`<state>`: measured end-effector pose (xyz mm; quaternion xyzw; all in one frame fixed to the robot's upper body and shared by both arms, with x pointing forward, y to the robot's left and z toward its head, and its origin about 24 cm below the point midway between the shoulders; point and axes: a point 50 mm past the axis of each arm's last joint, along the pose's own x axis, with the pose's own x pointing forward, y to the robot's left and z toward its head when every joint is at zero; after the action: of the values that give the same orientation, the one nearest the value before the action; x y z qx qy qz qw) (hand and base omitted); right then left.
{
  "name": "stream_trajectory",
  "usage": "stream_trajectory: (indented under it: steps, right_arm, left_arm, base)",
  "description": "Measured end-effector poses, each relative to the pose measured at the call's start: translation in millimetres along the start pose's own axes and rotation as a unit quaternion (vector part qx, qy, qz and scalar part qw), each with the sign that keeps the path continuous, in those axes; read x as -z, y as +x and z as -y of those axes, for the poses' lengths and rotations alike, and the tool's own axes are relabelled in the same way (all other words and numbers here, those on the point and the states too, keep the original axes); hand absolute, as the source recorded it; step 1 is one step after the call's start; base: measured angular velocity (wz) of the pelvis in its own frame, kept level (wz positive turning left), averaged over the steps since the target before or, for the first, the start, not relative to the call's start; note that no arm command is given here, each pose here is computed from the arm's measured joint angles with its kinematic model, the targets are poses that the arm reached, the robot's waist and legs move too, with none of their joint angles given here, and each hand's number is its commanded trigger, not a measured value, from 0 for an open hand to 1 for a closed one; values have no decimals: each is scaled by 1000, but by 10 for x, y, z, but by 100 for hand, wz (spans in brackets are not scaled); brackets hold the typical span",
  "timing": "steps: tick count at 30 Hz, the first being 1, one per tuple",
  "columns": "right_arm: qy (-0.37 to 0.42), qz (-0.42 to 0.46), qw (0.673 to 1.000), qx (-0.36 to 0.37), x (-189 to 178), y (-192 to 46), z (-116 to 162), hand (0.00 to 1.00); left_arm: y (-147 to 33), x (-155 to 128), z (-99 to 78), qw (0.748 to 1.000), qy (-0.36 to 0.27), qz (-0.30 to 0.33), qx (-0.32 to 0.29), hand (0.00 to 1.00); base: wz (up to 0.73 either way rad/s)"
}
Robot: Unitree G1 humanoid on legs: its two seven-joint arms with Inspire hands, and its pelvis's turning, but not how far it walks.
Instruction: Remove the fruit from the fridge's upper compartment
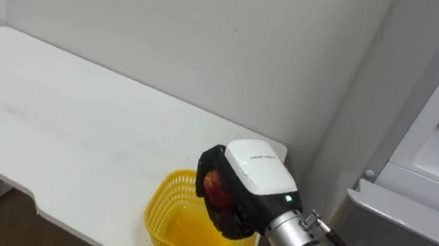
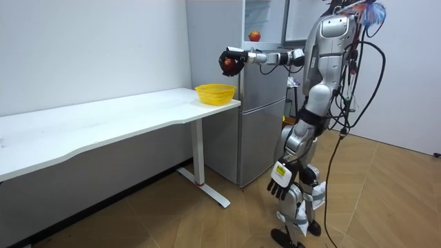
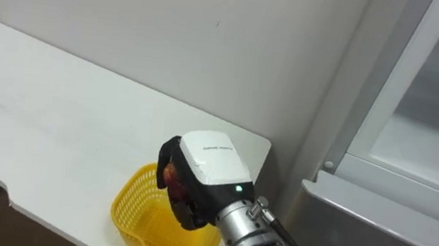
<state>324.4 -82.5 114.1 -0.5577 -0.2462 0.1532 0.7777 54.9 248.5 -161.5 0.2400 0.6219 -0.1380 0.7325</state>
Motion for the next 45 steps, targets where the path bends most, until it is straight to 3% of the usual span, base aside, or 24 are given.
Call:
stream_trajectory:
  steps: [24, 25, 26, 45]
  right_arm:
    - [24, -48, 997, -47, 182, -60, -247, 100]
    - [31, -51, 997, -48, 193, -64, -254, 82]
    - [32, -55, 997, -50, 211, -69, -266, 0]
    - [29, -73, 995, -61, 326, -103, -337, 0]
  left_arm:
    - [6, -48, 10, 1000, 23, 0, 6, 0]
    - [6, -51, 11, 1000, 26, 0, 7, 0]
    - [7, -56, 15, 1000, 29, 0, 8, 0]
    - [9, -82, 1, 1000, 31, 5, -2, 0]
  base:
    - [3]
    - [0]
    - [0]
    - [1]
